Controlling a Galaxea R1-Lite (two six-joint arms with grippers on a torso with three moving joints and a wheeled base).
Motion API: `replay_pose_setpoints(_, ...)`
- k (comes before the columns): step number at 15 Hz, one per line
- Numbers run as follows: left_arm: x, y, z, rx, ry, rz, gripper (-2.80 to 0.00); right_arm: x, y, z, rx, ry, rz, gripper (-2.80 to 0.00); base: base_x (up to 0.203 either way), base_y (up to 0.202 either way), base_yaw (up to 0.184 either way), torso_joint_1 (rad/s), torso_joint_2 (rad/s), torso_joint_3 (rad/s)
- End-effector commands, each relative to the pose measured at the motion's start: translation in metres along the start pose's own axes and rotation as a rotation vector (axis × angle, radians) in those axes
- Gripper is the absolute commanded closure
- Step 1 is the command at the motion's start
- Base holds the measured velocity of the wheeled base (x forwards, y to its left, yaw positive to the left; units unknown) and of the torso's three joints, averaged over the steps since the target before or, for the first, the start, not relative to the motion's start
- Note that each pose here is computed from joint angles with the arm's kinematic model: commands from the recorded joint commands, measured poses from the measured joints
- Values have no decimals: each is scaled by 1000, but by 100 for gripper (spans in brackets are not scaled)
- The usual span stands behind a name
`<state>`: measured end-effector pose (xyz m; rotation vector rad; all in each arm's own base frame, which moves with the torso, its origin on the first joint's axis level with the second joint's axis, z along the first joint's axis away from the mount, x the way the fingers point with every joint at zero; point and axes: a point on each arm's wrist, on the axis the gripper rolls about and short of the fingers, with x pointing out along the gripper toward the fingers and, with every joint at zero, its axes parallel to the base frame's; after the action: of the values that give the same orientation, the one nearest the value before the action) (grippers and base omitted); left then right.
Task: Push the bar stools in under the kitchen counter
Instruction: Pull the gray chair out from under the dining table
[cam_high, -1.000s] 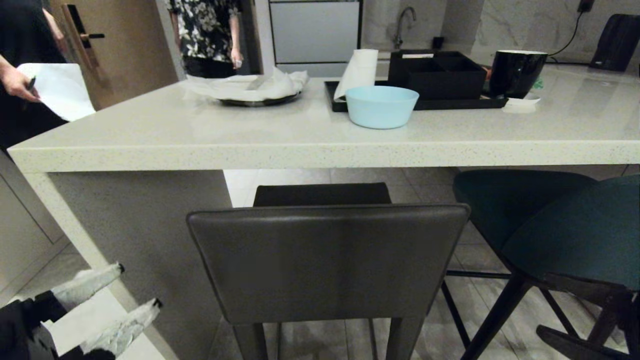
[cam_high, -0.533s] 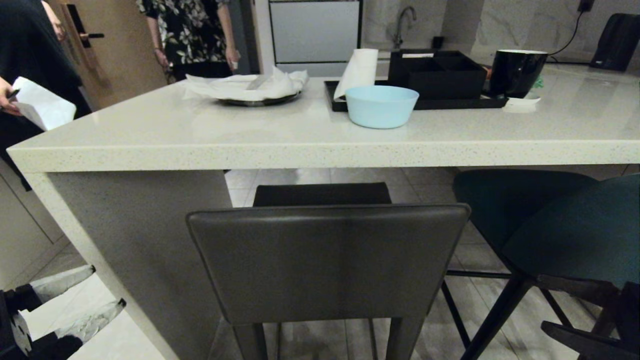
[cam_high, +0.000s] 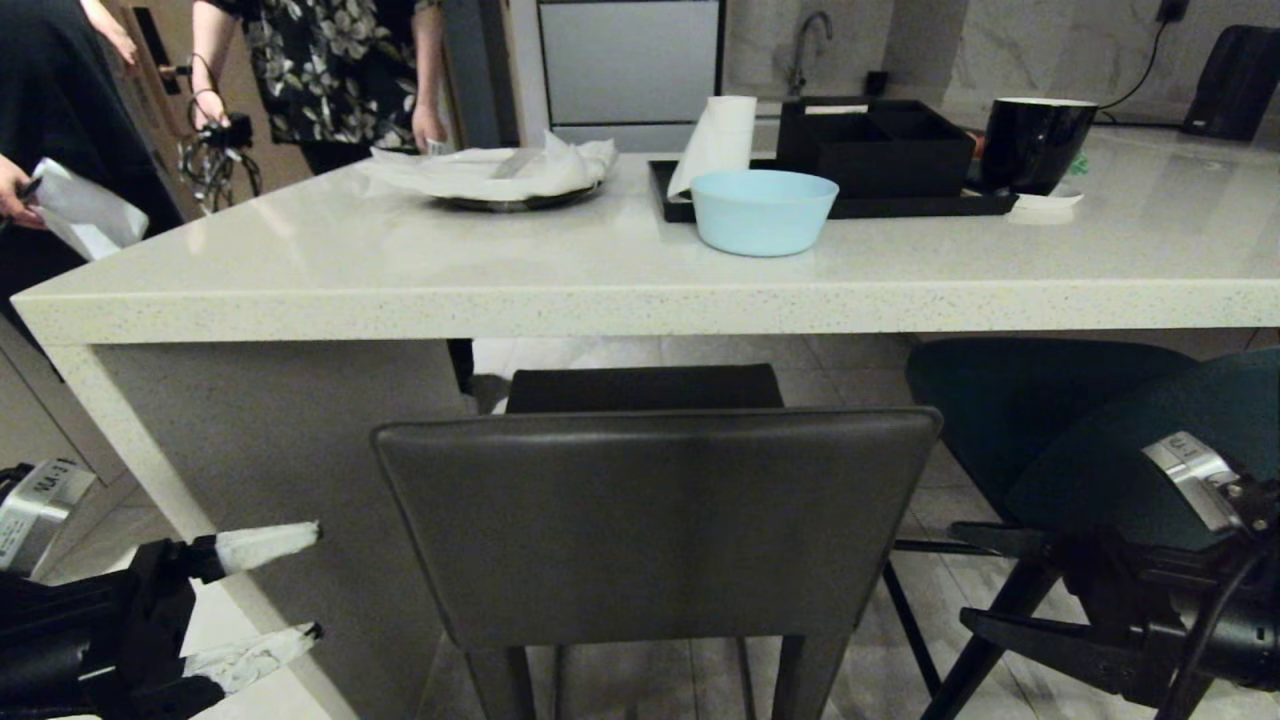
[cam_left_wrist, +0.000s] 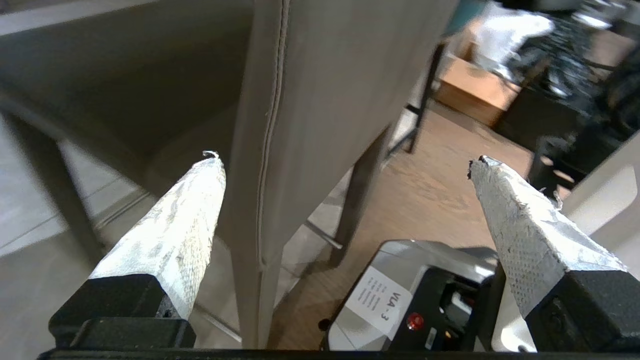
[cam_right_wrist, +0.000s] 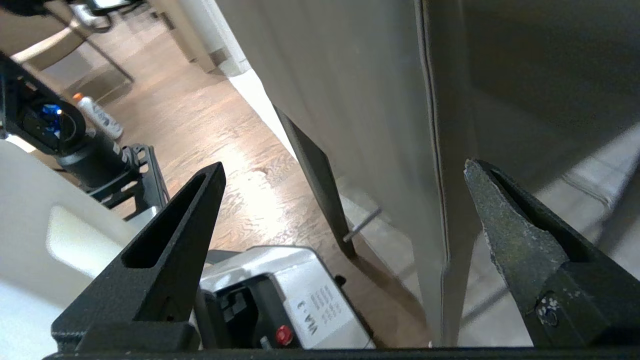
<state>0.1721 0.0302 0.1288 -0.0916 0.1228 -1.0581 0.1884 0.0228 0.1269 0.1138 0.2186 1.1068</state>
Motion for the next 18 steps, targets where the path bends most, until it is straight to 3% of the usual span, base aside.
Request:
replay_pose_setpoints(1, 14, 23, -17, -53, 16, -51, -280, 20, -14, -11, 31, 21, 52, -280, 0, 0, 0, 0, 0, 0)
replay_pose_setpoints(3, 24, 45, -30, -29, 8, -64, -280, 28, -20, -13, 28, 20, 66, -280, 0, 0, 0, 0, 0, 0)
replay_pose_setpoints(5, 34, 59, -44, -56, 11, -92, -280, 34, -27, -16, 21, 17, 73, -280, 0, 0, 0, 0, 0, 0)
replay_pose_setpoints(7, 49, 60, -42, -35, 9, -135, -280, 40, -33, -14, -6, 0, 79, -280, 0, 0, 0, 0, 0, 0)
replay_pose_setpoints(10, 63, 70, -35, -11, 2, -132, -280, 47, -38, -14, 1, 1, 90, -280, 0, 0, 0, 0, 0, 0)
replay_pose_setpoints(15, 71, 53, -30, -11, 6, -187, -280, 64, -29, -18, 10, 21, 125, -280, 0, 0, 0, 0, 0, 0)
replay_pose_setpoints(18, 74, 44, -21, 24, -4, -189, -280, 67, -26, -19, 8, 23, 136, -280, 0, 0, 0, 0, 0, 0)
